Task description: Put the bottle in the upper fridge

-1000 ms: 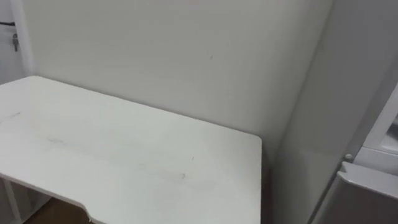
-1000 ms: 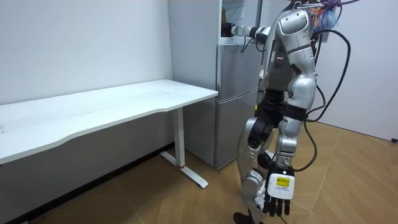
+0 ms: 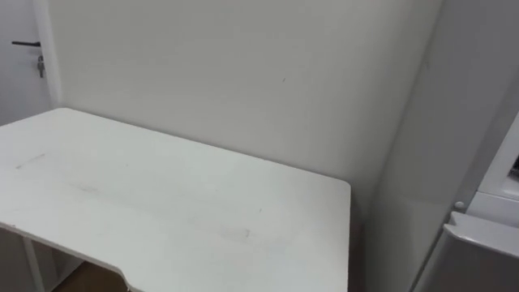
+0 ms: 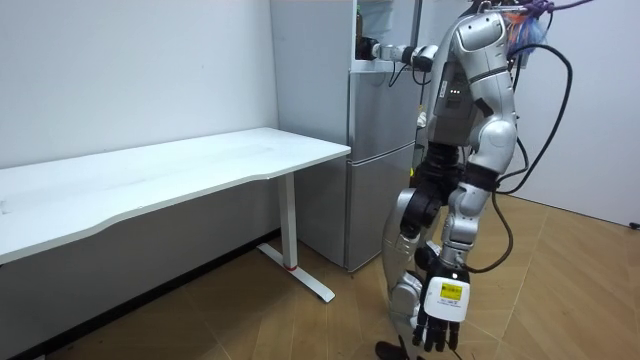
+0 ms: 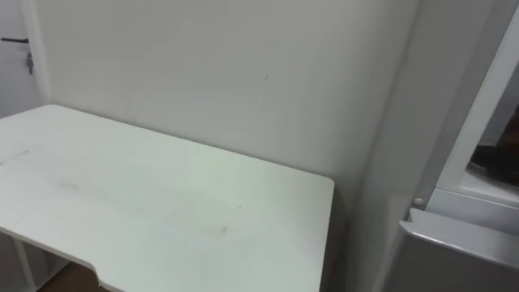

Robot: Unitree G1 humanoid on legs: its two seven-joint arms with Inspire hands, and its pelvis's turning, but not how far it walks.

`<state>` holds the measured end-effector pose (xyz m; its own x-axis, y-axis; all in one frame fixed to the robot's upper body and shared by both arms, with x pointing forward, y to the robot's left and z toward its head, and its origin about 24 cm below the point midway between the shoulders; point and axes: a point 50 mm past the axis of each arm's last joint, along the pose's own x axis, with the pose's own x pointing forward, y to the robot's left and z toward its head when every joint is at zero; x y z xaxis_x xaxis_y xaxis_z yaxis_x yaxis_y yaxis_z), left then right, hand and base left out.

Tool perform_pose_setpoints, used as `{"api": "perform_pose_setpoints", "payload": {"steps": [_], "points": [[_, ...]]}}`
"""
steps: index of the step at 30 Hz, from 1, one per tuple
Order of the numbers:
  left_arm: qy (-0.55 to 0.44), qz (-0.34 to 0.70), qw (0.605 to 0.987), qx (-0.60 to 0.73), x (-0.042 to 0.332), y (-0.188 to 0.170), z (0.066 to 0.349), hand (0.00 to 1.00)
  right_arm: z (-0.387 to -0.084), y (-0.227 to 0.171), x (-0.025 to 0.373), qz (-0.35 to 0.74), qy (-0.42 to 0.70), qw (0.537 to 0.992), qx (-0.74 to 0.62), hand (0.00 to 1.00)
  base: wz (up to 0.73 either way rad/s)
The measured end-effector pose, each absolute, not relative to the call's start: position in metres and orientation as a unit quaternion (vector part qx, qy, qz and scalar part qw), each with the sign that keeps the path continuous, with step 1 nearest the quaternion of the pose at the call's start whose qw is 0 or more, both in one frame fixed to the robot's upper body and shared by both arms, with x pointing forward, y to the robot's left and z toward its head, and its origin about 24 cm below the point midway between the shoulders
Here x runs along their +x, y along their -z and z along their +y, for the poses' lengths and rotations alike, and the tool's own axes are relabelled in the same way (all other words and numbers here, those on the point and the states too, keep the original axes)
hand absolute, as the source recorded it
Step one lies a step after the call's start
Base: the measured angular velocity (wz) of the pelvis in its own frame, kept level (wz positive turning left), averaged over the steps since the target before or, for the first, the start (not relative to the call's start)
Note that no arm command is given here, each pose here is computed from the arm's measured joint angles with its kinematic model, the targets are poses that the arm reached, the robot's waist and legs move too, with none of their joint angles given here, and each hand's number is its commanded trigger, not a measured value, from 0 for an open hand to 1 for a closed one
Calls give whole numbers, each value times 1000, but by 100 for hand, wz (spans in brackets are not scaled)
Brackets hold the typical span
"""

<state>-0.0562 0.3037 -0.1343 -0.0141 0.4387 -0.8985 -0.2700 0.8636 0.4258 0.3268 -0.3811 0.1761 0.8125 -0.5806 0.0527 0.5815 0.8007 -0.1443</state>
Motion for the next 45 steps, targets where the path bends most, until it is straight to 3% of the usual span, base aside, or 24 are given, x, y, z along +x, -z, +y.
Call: {"api": "perform_pose_setpoints", "payload": {"steps": [31, 45], "points": [[-254, 668, 696, 64, -58, 135, 303, 0, -381, -176, 326, -5, 308, 949, -68, 0, 0], [-249, 654, 712, 59, -44, 136, 304, 0, -370, -184, 331, -24, 278, 960, -26, 0, -5]]}}
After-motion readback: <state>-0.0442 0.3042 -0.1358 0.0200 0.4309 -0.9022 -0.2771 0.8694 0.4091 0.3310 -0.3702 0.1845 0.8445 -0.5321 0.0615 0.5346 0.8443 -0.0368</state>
